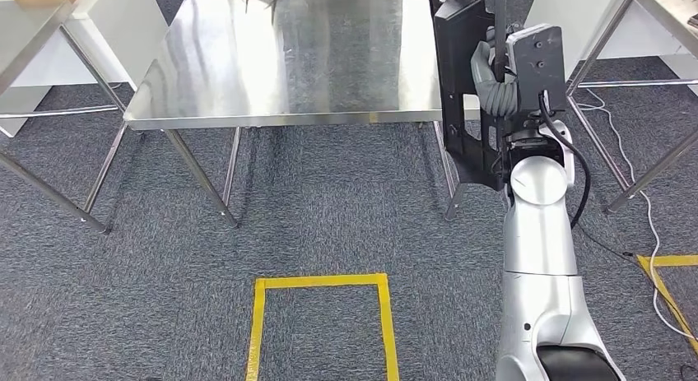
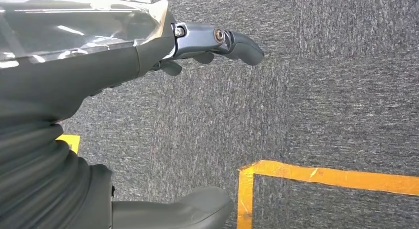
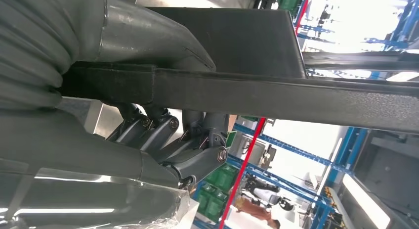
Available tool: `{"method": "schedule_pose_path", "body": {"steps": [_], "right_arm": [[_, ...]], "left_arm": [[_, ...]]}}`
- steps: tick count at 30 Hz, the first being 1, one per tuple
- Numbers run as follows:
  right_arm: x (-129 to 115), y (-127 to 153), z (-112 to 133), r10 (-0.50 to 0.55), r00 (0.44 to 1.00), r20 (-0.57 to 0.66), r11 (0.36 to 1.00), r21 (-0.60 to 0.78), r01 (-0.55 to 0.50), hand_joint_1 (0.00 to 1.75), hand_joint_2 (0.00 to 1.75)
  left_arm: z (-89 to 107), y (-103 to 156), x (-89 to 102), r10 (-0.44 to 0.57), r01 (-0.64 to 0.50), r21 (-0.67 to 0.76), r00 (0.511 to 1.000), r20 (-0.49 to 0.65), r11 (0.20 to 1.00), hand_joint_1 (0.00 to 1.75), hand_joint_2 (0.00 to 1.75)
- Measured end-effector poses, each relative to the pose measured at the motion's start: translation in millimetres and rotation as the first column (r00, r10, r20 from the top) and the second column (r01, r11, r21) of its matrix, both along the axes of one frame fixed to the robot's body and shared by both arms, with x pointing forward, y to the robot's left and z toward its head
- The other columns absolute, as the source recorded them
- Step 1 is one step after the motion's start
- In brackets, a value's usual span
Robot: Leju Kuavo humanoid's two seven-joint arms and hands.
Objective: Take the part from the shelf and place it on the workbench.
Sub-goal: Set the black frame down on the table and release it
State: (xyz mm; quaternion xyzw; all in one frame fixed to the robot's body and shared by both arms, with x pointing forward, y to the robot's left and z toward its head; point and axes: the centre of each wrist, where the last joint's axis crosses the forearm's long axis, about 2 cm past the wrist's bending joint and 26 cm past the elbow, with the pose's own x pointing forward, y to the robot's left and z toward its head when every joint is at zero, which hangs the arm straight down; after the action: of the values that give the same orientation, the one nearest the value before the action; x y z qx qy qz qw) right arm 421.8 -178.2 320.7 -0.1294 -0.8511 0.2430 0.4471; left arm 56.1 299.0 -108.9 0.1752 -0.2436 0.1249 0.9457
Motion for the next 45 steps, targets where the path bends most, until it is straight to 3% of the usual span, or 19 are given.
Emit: {"method": "schedule_pose_path", "body": {"steps": [12, 45], "right_arm": [[1, -3, 10, -0.004, 1.0, 0.03, 1.0, -0.006, 0.004, 1.75, 1.75], [10, -21, -2, -0.078, 0.997, -0.02, 0.99, -0.119, 0.075, 1.75, 1.75]], "left_arm": [[1.0, 3, 6.4, -0.01, 0.01, 0.007, 1.0, 0.006, 1.0, 0.0, 1.75], [2.0, 3, 12.9, -0.017, 0.017, 0.004, 1.0, 0.011, 1.0, 0.0, 1.75]]}}
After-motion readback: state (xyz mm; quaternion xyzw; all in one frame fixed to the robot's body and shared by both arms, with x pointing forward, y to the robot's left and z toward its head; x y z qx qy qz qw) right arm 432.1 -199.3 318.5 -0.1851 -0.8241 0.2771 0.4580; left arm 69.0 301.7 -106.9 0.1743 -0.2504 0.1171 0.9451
